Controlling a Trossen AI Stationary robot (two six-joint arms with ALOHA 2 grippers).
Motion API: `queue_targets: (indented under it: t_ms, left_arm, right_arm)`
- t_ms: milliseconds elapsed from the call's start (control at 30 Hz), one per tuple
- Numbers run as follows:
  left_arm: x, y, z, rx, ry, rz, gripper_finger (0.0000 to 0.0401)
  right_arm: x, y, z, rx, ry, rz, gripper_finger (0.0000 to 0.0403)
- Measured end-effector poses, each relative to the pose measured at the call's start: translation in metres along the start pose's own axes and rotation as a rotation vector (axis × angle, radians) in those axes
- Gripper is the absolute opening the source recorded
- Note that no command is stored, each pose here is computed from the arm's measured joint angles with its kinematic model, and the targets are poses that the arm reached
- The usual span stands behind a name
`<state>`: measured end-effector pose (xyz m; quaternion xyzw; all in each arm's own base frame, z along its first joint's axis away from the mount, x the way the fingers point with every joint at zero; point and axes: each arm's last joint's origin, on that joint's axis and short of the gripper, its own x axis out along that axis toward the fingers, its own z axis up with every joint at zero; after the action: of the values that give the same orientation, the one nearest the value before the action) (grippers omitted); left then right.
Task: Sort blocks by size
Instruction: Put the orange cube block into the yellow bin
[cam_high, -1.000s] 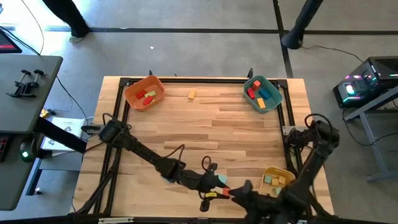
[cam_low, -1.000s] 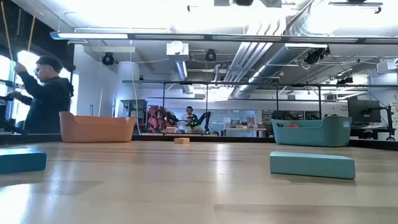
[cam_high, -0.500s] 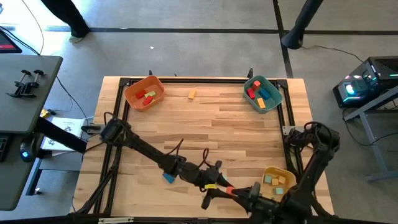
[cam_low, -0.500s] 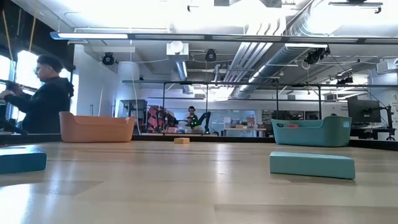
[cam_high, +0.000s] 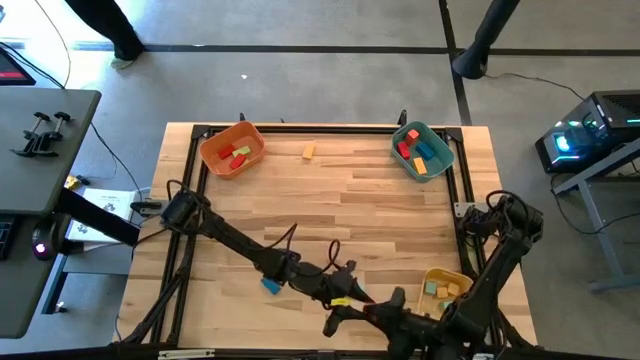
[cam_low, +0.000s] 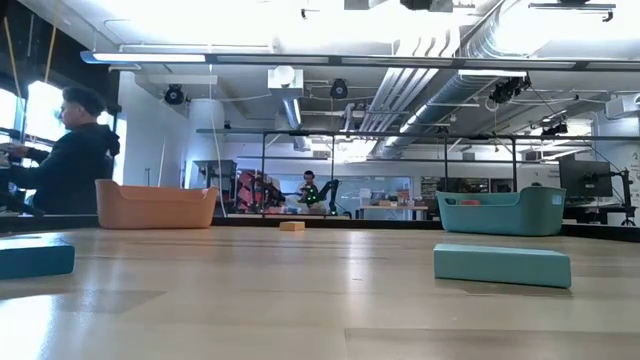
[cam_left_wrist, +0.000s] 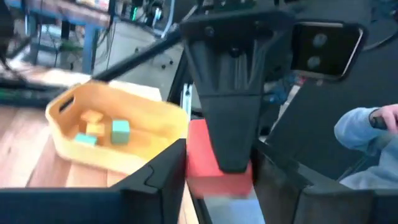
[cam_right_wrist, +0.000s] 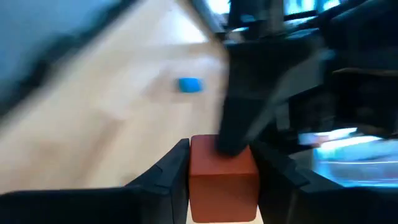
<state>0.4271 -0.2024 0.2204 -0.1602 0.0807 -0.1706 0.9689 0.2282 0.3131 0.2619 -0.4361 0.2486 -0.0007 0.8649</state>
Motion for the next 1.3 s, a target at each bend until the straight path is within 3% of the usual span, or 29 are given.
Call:
queue_targets:
  t_ms: [167,333,433,533,900,1100,1200,1300]
  left_arm:
    - [0.000,0.008,-0.004,0.004,0.059,0.047,0.0186]
    - [-0.001,0.015,-0.011,0.033,0.109,0.153,0.0193]
    - [-0.002,0.017,-0.012,0.043,0.115,0.216,0.0194]
    - [-0.002,0.018,-0.012,0.049,0.109,0.235,0.0194]
    - [-0.003,0.007,-0.016,0.086,0.084,0.298,0.0195]
    - [-0.005,-0.001,-0.019,0.122,0.060,0.363,0.0195]
    - [-0.005,-0.005,-0.020,0.135,0.056,0.376,0.0195]
    - [-0.006,-0.007,-0.020,0.136,0.053,0.376,0.0195]
  right_arm:
    - [-0.020,0.004,-0.008,0.247,0.058,0.260,0.0128]
    - [-0.046,0.013,-0.028,0.512,0.339,0.495,0.0128]
    - [-0.063,0.017,-0.048,0.665,0.647,0.502,0.0128]
    - [-0.077,0.017,-0.062,0.756,0.832,0.384,0.0128]
    - [-0.077,0.021,-0.063,0.815,0.825,0.367,0.0128]
    - [-0.055,0.046,-0.088,0.736,0.924,0.488,0.0128]
    - [-0.043,0.052,-0.100,0.737,0.954,0.484,0.0134]
    - [-0.033,0.054,-0.109,0.748,0.968,0.464,0.0168]
